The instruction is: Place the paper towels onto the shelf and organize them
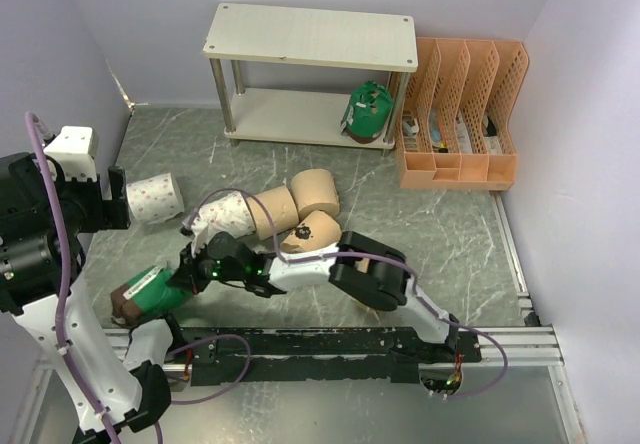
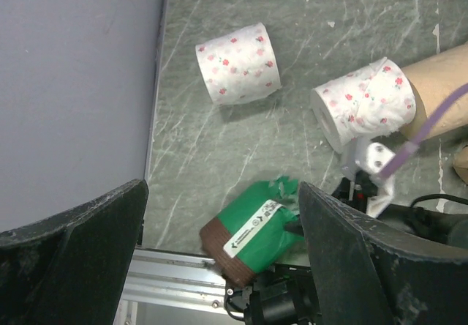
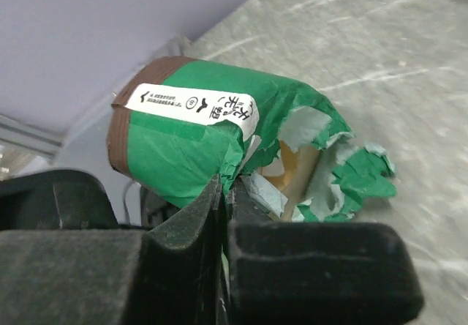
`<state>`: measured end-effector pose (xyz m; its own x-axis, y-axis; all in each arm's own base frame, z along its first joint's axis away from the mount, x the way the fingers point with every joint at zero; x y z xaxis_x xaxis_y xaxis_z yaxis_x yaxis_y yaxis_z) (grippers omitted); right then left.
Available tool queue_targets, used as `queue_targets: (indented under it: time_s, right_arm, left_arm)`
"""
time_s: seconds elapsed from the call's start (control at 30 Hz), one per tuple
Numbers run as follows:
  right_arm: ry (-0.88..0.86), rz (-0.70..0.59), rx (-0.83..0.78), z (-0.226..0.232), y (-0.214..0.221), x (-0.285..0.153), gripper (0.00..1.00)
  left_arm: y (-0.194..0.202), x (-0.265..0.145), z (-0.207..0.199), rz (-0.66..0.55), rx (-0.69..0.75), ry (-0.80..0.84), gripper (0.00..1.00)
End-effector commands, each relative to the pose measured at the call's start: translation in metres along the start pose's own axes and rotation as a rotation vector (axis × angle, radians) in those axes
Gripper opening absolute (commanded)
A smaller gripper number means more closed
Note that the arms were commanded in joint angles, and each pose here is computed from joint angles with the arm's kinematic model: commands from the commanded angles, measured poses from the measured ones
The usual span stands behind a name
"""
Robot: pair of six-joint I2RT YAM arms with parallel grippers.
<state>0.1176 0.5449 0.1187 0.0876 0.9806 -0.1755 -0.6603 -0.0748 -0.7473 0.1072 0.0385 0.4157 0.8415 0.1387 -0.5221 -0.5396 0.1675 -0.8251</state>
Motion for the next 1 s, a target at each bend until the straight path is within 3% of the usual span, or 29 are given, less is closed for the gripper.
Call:
queue_targets:
  time_s: [0.0,0.2,0.47,0.67,0.97]
  right_arm:
    - [0.154,-0.094,-0.212,0.019,-0.052,-0.041,0.00]
    - [0.454,-0.195,-0.490,0.035,-0.120,-0.123,0.00]
    - [0.681,-0.322,-0.563,0.028,-0.198,-0.210,0.00]
    - [0.923,-0.381,-0.557,-0.031,-0.261,-0.266,0.00]
    - [1.040,-0.376,-0.527,-0.129,-0.335,-0.301,0.00]
  left_arm:
    - [0.001,0.003,0.002,-0.010,-0.008,-0.019,0.96]
    - [-0.005,0.005,-0.004,-0.016,-0.012,0.072,0.95]
    - [-0.004,0.015,-0.005,-0.008,-0.033,0.095,0.96]
    - [0.006,0.031,-0.008,0.007,-0.056,0.120,0.95]
    - [0.016,0.055,-0.007,0.035,-0.075,0.137,0.96]
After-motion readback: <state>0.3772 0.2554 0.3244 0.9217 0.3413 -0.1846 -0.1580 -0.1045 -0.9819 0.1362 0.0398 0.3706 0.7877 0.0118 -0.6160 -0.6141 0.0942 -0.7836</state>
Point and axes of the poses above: each gripper's point midway between its finger pads, its own x axis out along the fingers, its own z axis along the line the jaws close on, y = z × x, the point moved 8 cm from there along -x, back along the fingers, and after that the axes turned 5 degrees about x, right-handed, at the moved point
